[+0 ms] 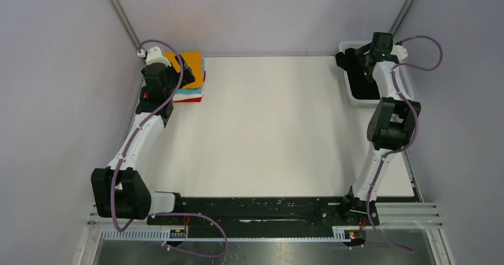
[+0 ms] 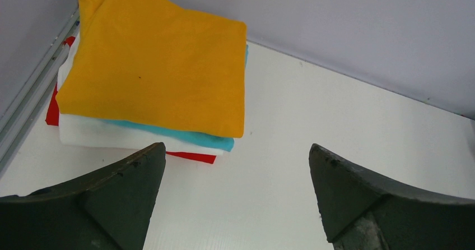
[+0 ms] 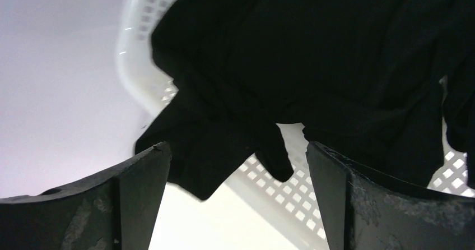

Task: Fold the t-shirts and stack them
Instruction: Grab crumpled tshirt from bin with the right arm

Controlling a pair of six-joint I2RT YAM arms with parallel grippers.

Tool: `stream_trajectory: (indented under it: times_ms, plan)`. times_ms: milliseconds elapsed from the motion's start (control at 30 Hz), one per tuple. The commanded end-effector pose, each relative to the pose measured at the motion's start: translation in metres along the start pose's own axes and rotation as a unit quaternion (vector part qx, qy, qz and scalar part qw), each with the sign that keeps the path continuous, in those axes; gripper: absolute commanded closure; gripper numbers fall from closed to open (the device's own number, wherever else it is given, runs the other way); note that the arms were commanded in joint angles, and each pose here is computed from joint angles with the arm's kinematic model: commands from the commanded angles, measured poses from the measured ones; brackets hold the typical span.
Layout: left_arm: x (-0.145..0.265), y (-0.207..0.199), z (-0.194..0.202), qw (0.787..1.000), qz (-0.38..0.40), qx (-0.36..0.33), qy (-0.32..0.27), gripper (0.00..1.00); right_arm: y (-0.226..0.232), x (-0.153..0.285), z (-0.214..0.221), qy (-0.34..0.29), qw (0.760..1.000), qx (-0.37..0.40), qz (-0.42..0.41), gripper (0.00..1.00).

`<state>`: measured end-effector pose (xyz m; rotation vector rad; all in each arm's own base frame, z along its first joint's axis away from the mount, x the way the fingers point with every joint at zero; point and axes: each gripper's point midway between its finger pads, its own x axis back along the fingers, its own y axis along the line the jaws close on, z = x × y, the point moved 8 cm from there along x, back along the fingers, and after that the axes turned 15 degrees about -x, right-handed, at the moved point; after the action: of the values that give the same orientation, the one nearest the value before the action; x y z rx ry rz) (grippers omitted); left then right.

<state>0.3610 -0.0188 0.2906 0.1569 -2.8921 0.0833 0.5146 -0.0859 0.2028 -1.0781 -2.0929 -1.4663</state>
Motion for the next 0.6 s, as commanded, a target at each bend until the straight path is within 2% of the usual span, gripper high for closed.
stream_trajectory:
  times_ms: [0, 267, 567]
  plan:
    - [-0.005, 0.001, -0.018, 1.0, -0.018, 0.012, -0.013, 0.01, 0.009, -0.023, 0.0, -0.016, 0.996, -0.081, 0.031, 0.0]
    - [-0.016, -0.002, -0.019, 1.0, -0.019, 0.023, 0.003, 0.01, 0.018, -0.083, 0.023, 0.009, 0.987, -0.158, 0.041, 0.01]
    - [-0.023, -0.002, -0.018, 0.999, -0.032, 0.029, 0.017, 0.01, 0.022, -0.139, 0.033, -0.027, 0.972, -0.233, 0.009, 0.01]
